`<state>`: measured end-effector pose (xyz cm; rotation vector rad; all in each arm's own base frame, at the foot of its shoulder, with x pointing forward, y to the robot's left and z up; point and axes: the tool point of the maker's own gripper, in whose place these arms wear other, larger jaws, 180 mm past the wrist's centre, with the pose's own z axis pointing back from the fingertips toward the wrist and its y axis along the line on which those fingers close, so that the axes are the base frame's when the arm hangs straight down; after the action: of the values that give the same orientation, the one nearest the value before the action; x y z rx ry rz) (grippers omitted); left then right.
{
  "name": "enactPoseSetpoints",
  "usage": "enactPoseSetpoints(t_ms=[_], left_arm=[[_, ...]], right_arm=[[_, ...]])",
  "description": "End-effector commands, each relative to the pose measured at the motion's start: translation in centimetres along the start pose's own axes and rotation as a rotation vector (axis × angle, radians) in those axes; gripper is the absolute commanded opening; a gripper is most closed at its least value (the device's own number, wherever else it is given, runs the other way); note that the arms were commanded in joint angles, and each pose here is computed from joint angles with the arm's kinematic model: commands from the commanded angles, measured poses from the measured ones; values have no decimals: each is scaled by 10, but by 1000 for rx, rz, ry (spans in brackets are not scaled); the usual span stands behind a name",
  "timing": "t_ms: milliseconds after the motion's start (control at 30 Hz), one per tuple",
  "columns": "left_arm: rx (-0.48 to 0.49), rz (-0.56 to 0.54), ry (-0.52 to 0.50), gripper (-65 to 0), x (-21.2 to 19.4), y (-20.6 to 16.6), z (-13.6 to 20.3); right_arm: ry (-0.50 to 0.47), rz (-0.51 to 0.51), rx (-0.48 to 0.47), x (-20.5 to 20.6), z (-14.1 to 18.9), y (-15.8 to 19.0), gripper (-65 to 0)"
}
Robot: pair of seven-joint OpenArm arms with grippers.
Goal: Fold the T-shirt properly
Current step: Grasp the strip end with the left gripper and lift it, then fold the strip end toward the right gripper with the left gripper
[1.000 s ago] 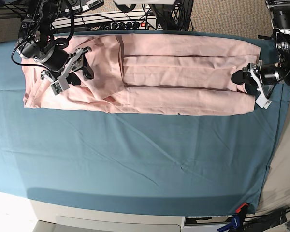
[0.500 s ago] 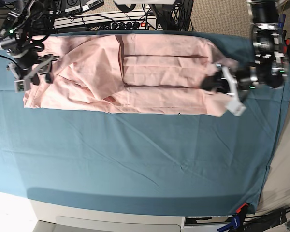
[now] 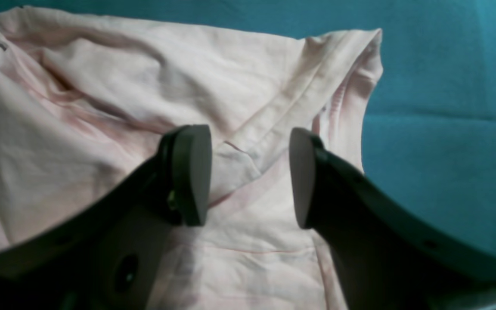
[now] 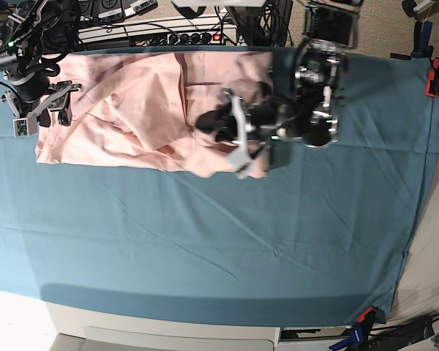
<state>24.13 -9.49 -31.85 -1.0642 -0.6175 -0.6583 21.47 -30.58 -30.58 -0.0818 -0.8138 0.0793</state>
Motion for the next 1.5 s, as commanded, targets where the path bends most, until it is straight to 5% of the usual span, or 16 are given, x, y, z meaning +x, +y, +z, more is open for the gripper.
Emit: enactPoseSetpoints(t_ms=[0,233,800,967,1200,1467], left_arm=[[-30,-26,-56,-650,19,-10,-4],[-80,-59,-35,-650,22,-36,-29],[-98,-84,-46,-650,23,-40,-31],[-116,-112,-51,-344,25,-49,-37],[-103,-169,-17,-338,25,-65,-60],[-230,-330,93,-339,7,-107,-78]], right_arm=[[-47,14,-9,13,4,-3,-357],[-48,13,-9,13,4,-3,-357],[-54,10,-6,14,4,-2,-357],[-81,-8,26,19,5,3,-357],[-90,-8,26,21,5,3,-357],[-105,-8,26,24,5,3,-357]])
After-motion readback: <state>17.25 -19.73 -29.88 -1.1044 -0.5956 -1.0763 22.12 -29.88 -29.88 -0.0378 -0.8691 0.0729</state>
